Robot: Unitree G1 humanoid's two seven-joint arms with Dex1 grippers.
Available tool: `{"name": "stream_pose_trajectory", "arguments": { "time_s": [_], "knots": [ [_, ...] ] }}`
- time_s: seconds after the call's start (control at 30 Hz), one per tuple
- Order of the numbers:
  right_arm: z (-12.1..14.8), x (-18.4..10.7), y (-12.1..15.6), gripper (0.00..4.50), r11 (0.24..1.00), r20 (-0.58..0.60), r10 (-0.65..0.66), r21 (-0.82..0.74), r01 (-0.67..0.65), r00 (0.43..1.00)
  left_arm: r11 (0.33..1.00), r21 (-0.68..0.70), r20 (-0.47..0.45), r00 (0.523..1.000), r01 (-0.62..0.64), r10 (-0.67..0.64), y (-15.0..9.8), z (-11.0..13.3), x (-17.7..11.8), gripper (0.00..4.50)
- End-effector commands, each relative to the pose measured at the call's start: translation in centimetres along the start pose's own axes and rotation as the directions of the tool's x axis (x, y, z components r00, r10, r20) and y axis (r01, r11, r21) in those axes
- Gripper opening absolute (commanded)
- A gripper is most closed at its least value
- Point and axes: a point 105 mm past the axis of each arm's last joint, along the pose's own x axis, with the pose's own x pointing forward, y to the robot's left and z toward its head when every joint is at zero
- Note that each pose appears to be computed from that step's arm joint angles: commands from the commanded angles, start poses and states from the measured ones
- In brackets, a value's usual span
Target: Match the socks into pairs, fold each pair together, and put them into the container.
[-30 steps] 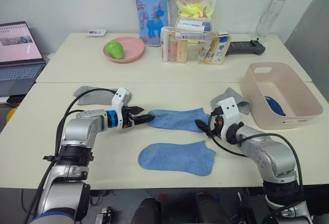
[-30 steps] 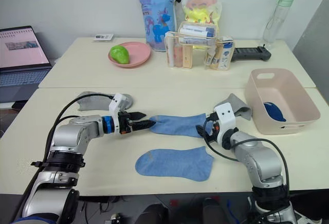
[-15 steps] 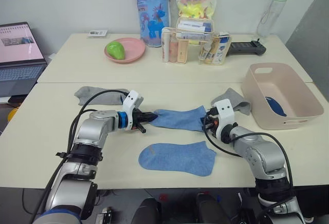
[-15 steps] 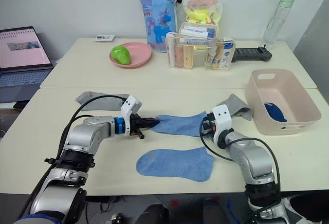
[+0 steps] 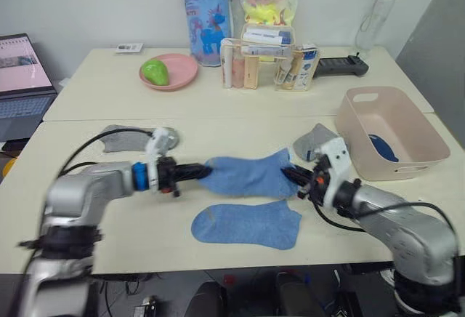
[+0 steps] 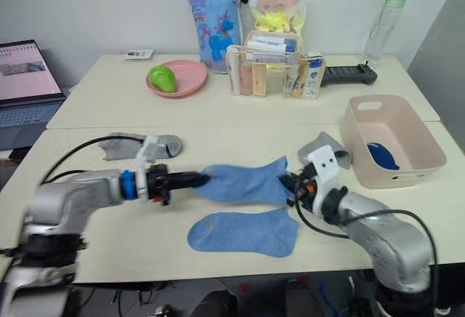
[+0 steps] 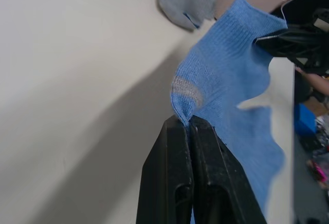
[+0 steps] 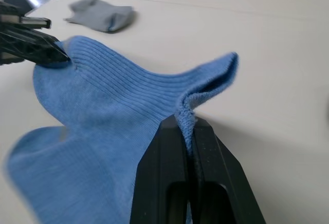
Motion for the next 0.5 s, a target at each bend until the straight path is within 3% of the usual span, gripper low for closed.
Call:
{"name": "stream_pose_trajectory", "arguments": {
  "time_s": [0.03,0.17,0.37,0.5],
  "knots": [
    [0.0,-1.0,2.2,0.04,0.996,-0.008,0.085,0.02,-0.085,0.996,0.997,-0.028,-0.043,0.996,0.075,-0.076,-2.6,-1.3,0.2,0.0],
    [-1.9,-1.5,3.4,0.04,0.992,-0.088,0.118,0.056,-0.113,0.989,0.996,-0.077,-0.057,0.997,0.054,-0.058,-2.7,-2.8,0.3,0.0],
    [-4.1,-1.4,3.4,0.04,0.997,-0.179,0.071,-0.001,-0.073,0.981,0.998,0.002,-0.121,0.99,-0.068,0.068,-0.8,-6.5,0.9,0.0],
    [-5.4,-1.2,2.9,0.04,0.999,-0.22,0.041,-0.02,-0.046,0.975,0.997,0.008,-0.144,0.987,-0.072,0.073,-0.6,-7.8,1.0,0.0]
  ]
}}
